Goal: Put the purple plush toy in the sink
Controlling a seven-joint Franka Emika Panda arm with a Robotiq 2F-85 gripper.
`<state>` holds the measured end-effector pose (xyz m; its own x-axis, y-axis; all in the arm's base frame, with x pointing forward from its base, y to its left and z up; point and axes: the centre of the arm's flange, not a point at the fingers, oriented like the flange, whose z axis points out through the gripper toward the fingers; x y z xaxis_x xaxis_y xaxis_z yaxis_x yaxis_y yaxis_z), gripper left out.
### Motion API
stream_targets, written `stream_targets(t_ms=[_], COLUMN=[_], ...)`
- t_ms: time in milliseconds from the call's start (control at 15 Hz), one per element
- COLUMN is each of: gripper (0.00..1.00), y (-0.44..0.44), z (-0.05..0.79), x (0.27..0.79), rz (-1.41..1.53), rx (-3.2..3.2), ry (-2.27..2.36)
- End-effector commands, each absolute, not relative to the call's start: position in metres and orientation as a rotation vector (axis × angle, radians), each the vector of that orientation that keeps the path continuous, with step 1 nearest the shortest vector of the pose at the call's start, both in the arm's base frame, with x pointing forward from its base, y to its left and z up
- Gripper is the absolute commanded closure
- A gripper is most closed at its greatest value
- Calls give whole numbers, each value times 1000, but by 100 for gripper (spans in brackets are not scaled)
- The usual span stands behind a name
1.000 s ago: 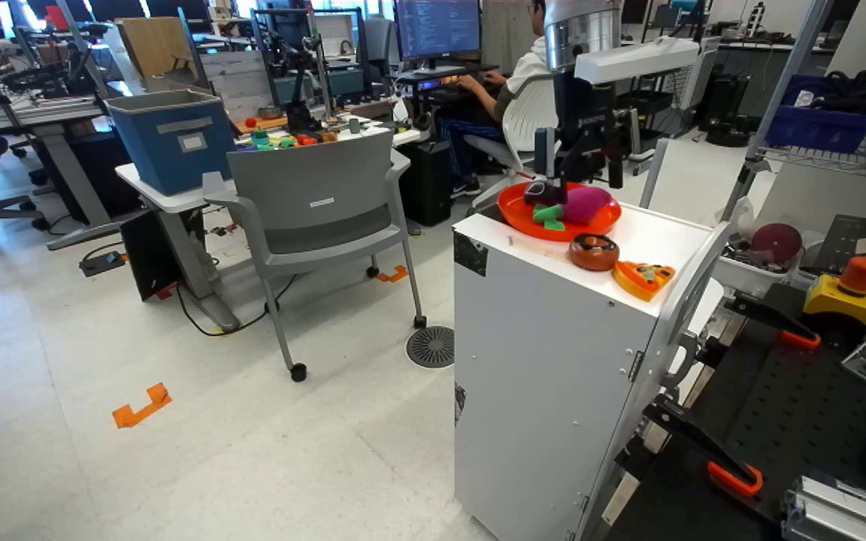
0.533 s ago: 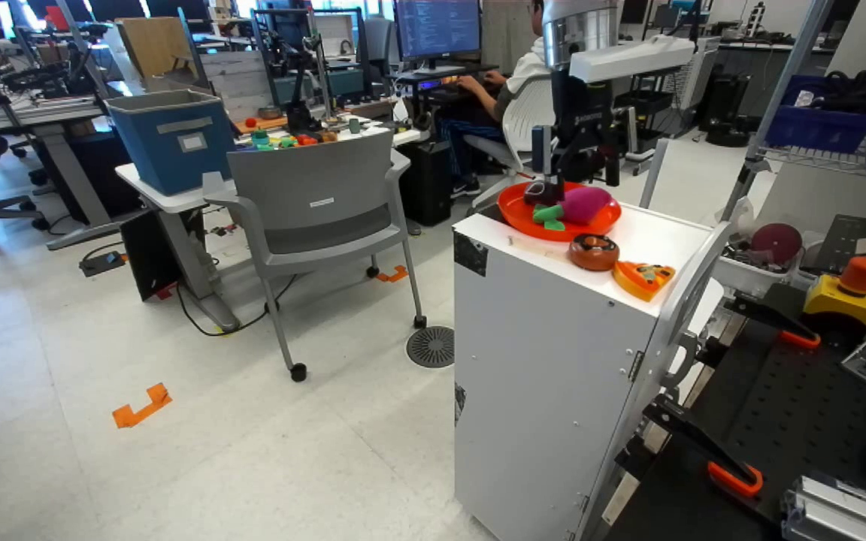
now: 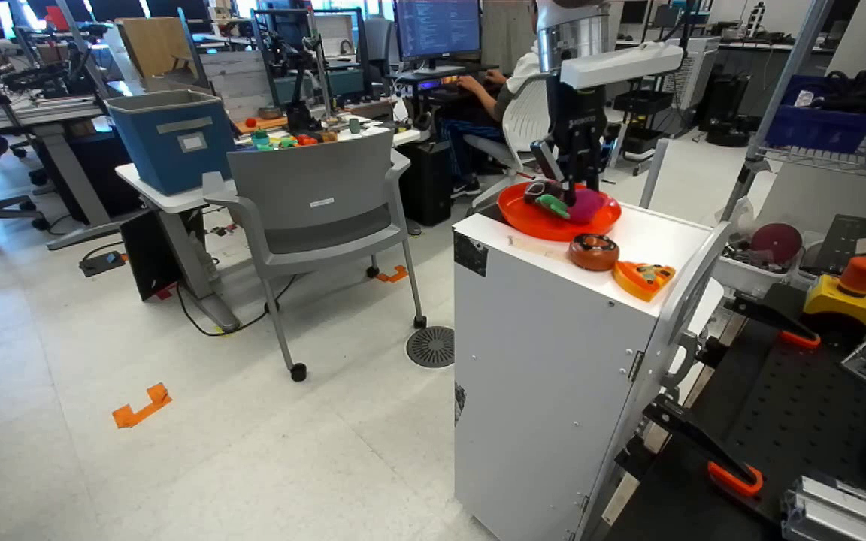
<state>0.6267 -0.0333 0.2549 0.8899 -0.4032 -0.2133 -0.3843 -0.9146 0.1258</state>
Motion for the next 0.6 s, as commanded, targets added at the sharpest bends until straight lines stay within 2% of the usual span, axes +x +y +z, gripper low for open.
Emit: stream_targets(t_ms=[0,133,533], gripper=[95,100,98], y=[-32,-32,-32], z=[253,255,259], x=[638,638,636], rz=[-361,-354,-341], rx=[2938,2939,2943], ry=[-626,-632,-647])
